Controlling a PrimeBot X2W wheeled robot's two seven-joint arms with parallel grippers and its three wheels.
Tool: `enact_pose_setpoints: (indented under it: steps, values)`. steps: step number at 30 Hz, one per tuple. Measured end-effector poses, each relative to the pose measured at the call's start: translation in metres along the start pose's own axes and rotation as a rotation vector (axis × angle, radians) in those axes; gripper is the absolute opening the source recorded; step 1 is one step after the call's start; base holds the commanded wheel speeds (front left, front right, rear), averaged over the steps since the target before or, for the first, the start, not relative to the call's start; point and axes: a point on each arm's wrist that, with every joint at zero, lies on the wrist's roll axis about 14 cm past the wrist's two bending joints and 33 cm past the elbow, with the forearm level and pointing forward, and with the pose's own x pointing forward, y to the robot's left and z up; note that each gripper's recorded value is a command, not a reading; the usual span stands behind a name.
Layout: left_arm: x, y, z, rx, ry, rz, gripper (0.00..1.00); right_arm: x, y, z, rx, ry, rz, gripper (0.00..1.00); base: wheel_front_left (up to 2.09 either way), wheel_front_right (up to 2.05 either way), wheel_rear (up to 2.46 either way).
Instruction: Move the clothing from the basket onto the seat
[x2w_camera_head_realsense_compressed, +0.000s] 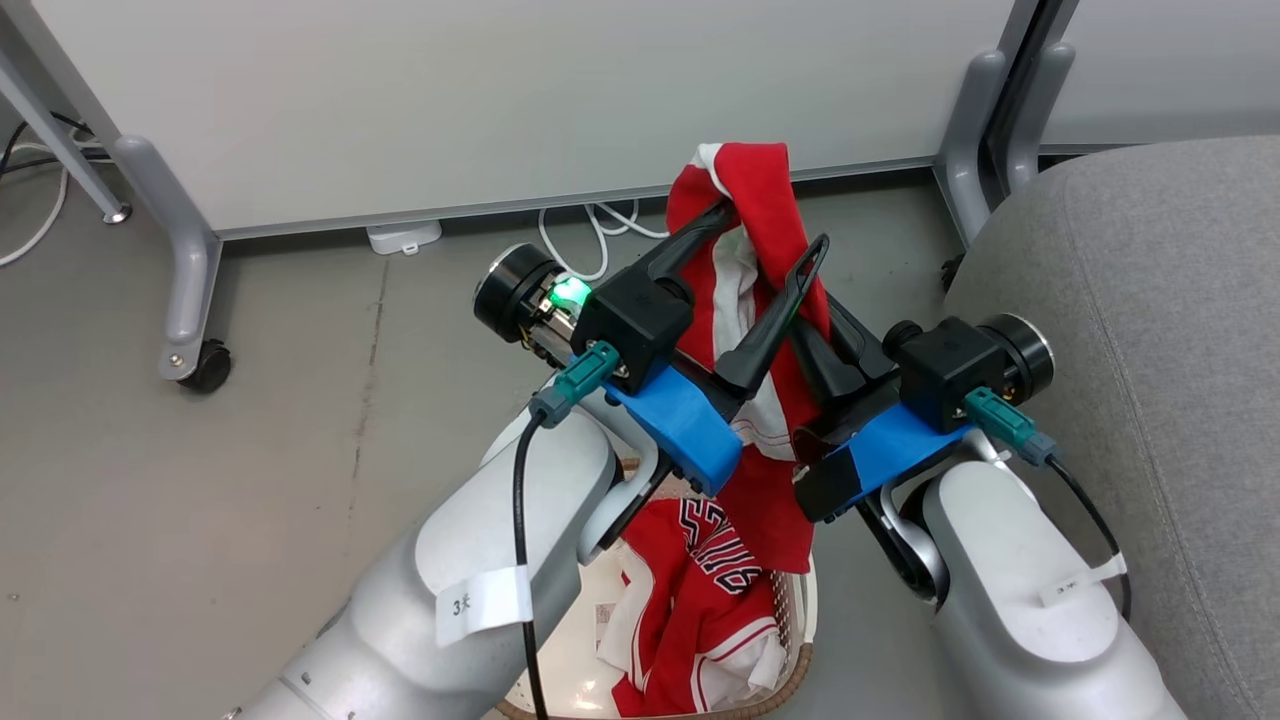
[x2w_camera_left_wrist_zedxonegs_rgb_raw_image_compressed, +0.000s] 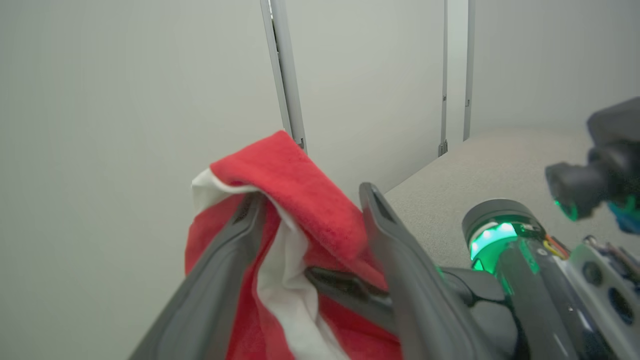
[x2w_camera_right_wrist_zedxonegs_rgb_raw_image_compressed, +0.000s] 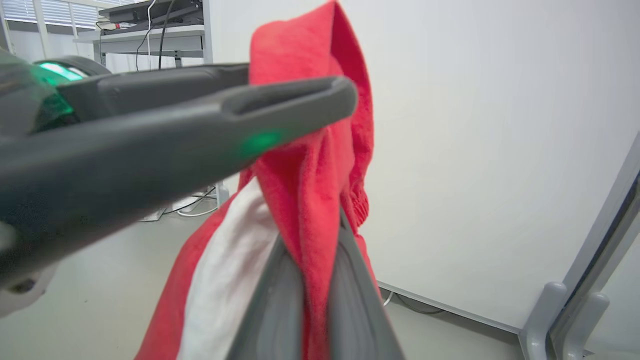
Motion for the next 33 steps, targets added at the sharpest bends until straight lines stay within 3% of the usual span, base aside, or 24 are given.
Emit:
enact_pose_setpoints:
  steps: [14,33]
  values:
    - [0.017,-0.027,-0.027,-0.031,0.040,-0.100,1.00,-0.021,-0.066,-0.007,-0.006,0.009,-0.182,0.00,0.00,0.00,0.00]
    - [0.043,-0.092,-0.062,-0.087,0.078,-0.313,1.00,-0.112,-0.171,-0.002,-0.056,0.019,-0.547,0.00,0.00,0.00,0.00]
